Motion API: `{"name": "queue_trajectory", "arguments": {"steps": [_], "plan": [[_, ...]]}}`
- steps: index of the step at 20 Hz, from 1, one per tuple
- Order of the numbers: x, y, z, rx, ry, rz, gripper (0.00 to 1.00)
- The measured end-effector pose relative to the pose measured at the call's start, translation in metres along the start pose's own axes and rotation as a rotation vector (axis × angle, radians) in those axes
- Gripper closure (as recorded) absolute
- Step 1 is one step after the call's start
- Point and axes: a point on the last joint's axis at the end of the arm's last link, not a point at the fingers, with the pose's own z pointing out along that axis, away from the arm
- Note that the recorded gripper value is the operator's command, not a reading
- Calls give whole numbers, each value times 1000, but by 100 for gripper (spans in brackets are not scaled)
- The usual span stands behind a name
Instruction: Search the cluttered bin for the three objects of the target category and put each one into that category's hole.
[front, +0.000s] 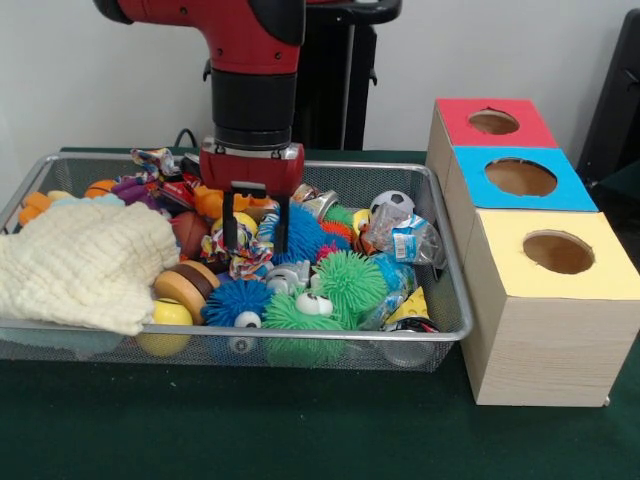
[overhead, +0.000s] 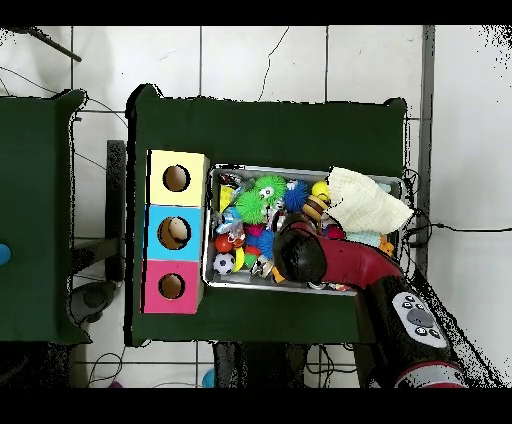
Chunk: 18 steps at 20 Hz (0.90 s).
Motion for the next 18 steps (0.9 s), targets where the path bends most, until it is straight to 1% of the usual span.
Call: {"name": "queue_trajectory", "arguments": {"steps": [6,12,18], "plan": [[11,-5,3,9,12,4,0],[19,-4,13,17,-13,-2,0],[31,3,27,25,-58,-33,0]]}}
